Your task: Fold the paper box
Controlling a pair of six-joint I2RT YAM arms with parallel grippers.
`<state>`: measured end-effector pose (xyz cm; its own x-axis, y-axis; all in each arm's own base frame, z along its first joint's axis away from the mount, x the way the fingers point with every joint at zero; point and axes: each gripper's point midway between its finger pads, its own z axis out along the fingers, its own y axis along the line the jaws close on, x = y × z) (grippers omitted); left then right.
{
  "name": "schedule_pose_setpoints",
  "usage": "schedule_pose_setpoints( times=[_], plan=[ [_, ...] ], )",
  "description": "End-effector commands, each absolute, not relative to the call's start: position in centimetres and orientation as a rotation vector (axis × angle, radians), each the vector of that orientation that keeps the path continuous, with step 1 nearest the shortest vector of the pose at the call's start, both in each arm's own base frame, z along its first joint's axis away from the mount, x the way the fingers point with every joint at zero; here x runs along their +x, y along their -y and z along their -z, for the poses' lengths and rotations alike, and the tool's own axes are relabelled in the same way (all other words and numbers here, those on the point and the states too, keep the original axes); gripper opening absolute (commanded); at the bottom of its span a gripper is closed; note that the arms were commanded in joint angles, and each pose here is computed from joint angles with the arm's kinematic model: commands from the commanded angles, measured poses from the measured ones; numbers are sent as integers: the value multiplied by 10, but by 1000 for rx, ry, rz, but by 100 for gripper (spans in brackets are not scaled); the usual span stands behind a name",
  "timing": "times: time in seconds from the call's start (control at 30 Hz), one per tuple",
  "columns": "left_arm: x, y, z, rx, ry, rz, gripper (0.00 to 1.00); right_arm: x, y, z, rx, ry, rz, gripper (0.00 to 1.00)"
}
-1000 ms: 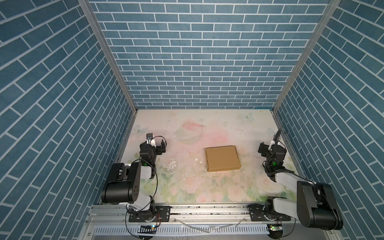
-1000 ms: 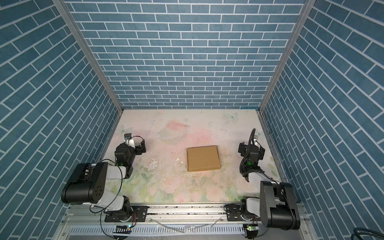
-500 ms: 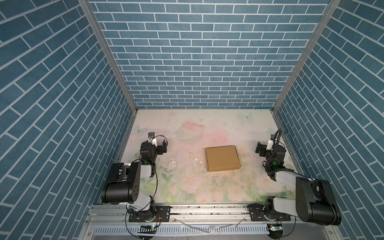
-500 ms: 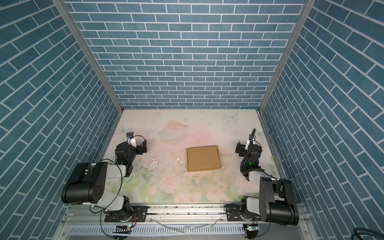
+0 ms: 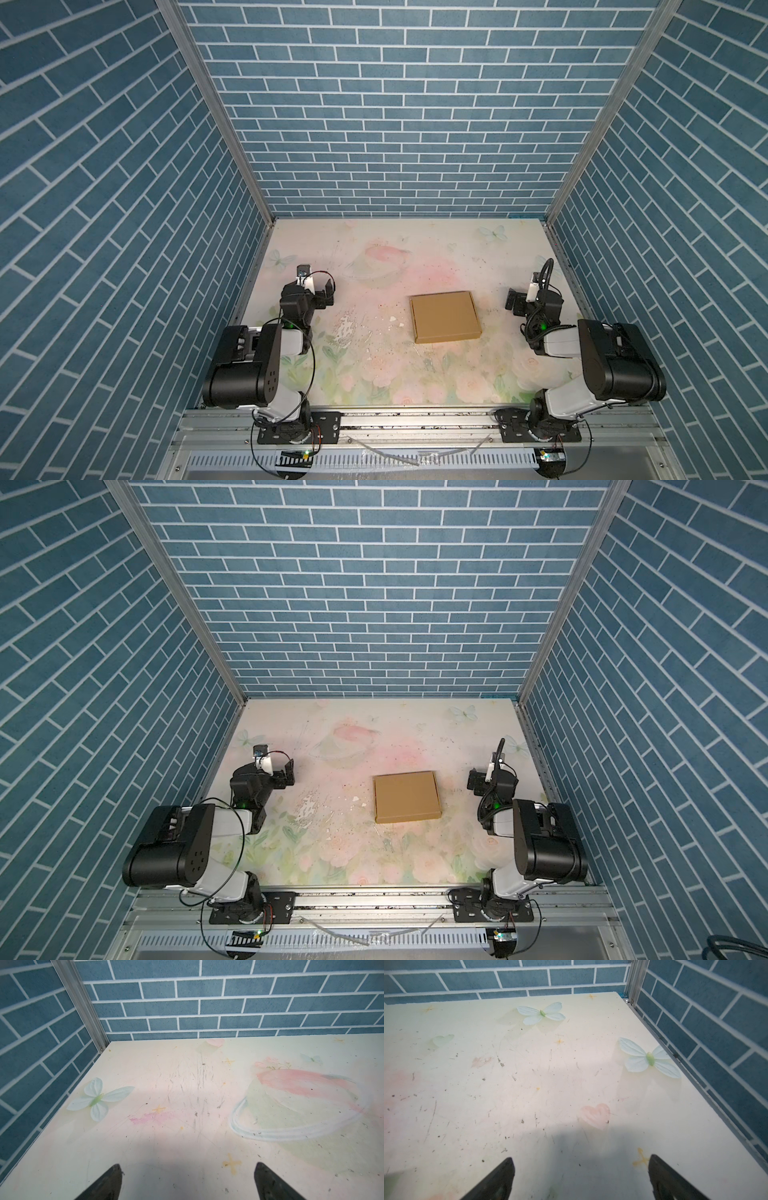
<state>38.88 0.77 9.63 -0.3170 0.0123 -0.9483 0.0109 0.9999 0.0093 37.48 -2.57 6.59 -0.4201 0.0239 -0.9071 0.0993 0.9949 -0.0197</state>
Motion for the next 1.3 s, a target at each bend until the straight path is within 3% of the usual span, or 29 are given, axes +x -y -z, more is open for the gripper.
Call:
schedule_pose_setpoints(
  times=[0.0, 1.27],
  plan=[
    [392, -7, -95, 32, -1905, -3, 100, 395, 24, -88, 80, -1948, 63, 99],
    [394, -2, -95, 66, -1912, 13, 100, 395, 25, -88, 74, -1948, 72, 99]
  ],
)
